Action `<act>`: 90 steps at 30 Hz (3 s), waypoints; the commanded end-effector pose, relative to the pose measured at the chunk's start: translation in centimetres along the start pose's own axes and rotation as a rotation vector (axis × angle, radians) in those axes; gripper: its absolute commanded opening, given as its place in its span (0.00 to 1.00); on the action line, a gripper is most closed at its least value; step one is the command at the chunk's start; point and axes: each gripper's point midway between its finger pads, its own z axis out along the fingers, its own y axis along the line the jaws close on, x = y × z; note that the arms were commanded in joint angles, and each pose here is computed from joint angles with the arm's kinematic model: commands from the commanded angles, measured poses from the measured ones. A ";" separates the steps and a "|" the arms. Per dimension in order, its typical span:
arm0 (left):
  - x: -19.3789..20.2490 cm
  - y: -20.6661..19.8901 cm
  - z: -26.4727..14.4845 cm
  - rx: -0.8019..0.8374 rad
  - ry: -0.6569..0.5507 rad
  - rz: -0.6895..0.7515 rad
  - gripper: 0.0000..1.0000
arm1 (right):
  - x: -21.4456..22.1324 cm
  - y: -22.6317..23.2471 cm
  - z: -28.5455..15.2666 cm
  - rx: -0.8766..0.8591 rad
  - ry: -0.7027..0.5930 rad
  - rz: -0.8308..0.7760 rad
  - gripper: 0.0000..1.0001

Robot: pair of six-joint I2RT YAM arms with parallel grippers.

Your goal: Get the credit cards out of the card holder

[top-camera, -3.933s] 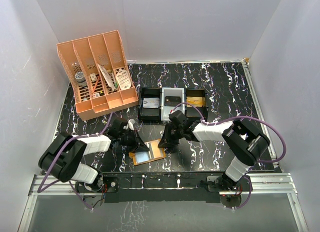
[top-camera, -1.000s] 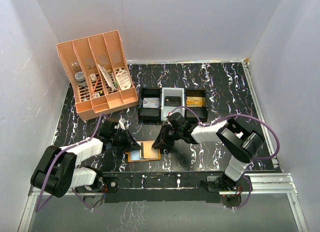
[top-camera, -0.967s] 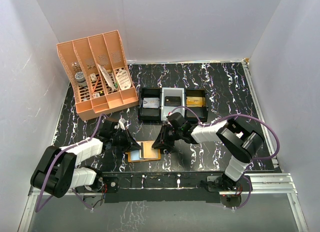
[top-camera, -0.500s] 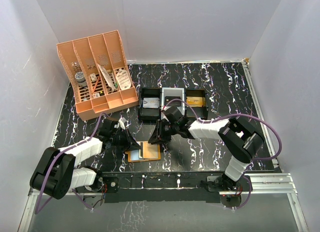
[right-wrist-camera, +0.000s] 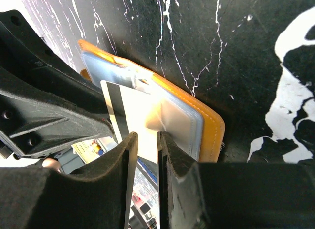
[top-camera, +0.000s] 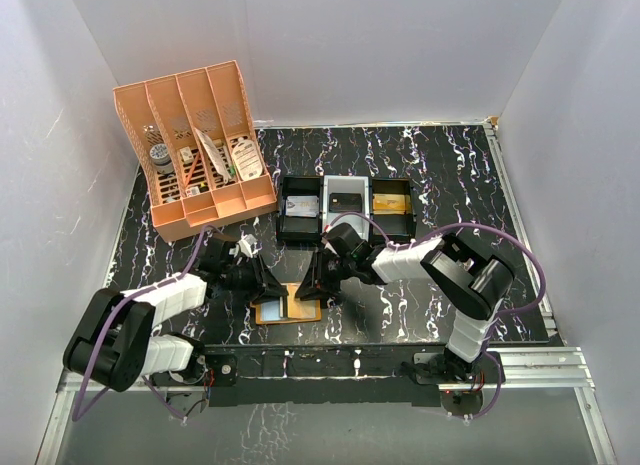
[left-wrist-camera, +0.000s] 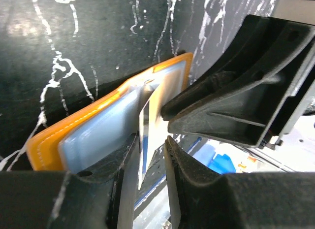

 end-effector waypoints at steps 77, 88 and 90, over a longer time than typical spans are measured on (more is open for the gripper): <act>-2.2 -13.9 -6.7 0.554 -0.108 0.241 0.00 | -2.2 12.4 -13.4 -0.748 -0.198 -0.370 0.05; -2.9 -11.6 -6.4 0.390 -0.183 0.202 0.68 | -5.0 11.4 -14.7 -0.562 -0.431 -0.400 0.00; -3.2 -10.9 -6.6 0.334 -0.219 0.209 0.83 | -5.9 10.8 -15.5 -0.482 -0.499 -0.435 0.00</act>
